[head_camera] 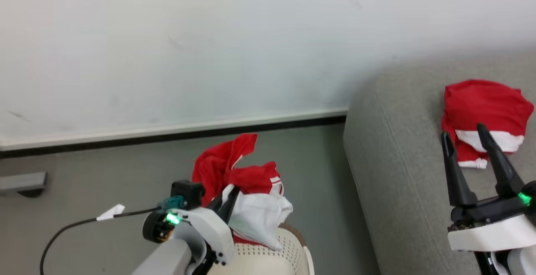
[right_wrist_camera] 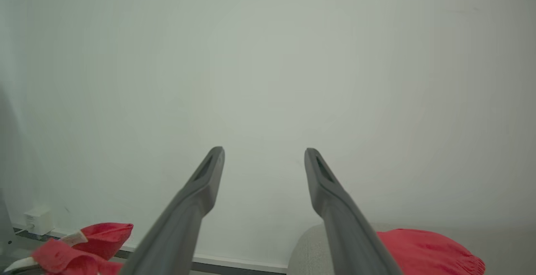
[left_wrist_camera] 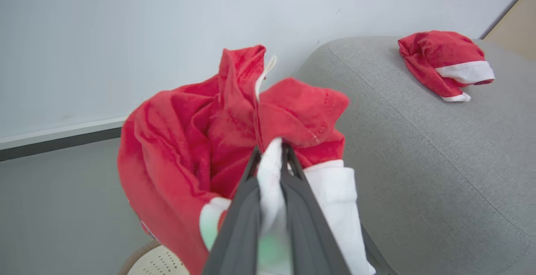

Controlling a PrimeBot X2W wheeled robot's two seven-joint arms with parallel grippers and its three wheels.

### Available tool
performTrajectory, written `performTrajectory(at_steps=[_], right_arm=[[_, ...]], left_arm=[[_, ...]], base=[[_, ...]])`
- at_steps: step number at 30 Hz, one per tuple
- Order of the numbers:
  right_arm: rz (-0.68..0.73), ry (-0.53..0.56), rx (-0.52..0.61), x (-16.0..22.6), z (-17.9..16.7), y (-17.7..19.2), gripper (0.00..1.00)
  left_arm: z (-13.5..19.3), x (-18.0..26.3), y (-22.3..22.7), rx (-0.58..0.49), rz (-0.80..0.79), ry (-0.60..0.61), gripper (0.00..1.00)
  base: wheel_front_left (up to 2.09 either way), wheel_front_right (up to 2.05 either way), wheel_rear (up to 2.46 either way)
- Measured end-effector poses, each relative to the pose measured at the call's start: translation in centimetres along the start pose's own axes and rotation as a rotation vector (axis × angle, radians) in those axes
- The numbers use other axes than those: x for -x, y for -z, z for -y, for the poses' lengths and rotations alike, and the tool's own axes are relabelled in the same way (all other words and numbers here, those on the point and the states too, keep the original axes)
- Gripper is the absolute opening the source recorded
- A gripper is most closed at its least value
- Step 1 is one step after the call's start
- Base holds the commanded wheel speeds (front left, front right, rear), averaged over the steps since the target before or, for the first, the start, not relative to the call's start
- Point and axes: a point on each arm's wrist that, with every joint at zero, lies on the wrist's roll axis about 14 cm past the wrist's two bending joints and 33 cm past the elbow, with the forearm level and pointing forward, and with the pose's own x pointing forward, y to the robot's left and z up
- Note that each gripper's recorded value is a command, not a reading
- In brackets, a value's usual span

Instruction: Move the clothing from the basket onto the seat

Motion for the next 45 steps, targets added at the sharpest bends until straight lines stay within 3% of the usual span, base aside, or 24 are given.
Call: performTrajectory(at_steps=[9,19,37,45], right_arm=[[0.016,-0.07,-0.038,0.6,-2.9,-0.8,1.0],[0.01,-0.095,-0.065,1.3,-4.4,-0.7,1.0],[-0.013,-0.108,-0.075,1.8,-4.7,-0.1,1.0],[-0.086,-0.249,-0.172,2.6,-9.7,1.8,1.0]], left_arm=[[0.3,2.2,-8.0,-0.063,0.228,-0.004,0.0],[1.8,3.8,-14.8,-0.129,0.371,0.026,0.0],[3.2,4.6,-16.6,-0.134,0.395,0.053,0.0],[3.5,4.7,-17.7,-0.142,0.418,0.058,0.0]], base=[[0.0,0.0,0.0],[0.0,0.0,0.0],[0.0,0.0,0.0],[0.0,0.0,0.0]])
